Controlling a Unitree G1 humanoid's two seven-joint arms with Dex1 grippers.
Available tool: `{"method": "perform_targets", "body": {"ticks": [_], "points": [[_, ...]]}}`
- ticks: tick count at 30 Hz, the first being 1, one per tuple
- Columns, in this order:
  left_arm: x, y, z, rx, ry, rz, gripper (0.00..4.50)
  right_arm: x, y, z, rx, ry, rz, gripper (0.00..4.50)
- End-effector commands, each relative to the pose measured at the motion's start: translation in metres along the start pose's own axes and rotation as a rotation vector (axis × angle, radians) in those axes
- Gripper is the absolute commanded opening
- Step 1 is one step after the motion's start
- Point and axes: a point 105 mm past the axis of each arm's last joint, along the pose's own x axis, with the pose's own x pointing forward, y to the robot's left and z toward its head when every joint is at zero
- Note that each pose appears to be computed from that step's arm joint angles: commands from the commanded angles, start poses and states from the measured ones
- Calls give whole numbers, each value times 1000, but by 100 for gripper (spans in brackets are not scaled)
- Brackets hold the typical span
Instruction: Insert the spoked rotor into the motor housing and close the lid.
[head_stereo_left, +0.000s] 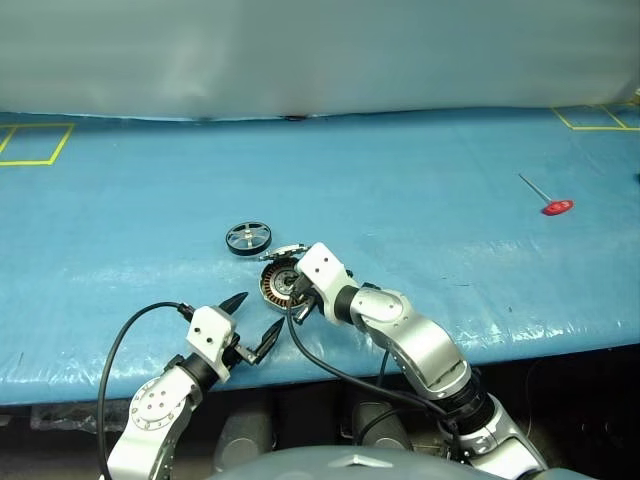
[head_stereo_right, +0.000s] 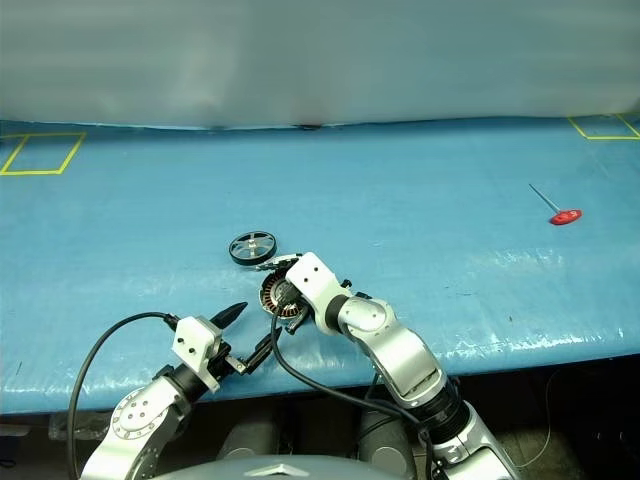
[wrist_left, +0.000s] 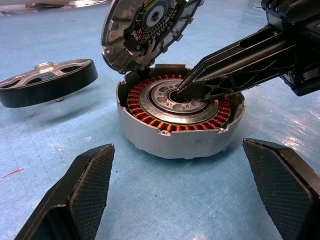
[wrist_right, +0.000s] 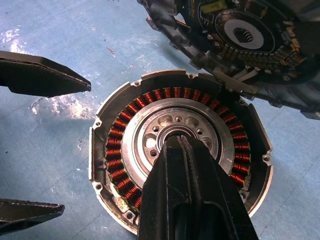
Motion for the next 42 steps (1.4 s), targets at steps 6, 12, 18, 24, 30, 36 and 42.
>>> {"method": "perform_targets", "body": {"ticks": [6, 12, 18, 24, 30, 36, 42], "points": [[0, -4, 1, -3, -11, -9, 450, 4, 3, -4, 94, 41, 7, 4], [0, -4, 1, -3, -8, -5, 450, -5, 4, 10, 153, -18, 48, 4], [0, -4, 1, -3, -7, -10, 450, -11, 4, 14, 171, -26, 63, 4], [0, -4, 1, -4, -6, -13, 450, -13, 6, 15, 177, -30, 79, 4], [-2, -2, 1, -6, -10, -3, 450, -26, 16, 33, 210, -134, 195, 4], [-12, 4, 9, -66, -32, 3, 450, -45, 13, 40, 175, -198, 271, 4], [-40, 23, 15, -62, 53, -16, 450, -54, 6, 34, 128, -185, 280, 4]]}}
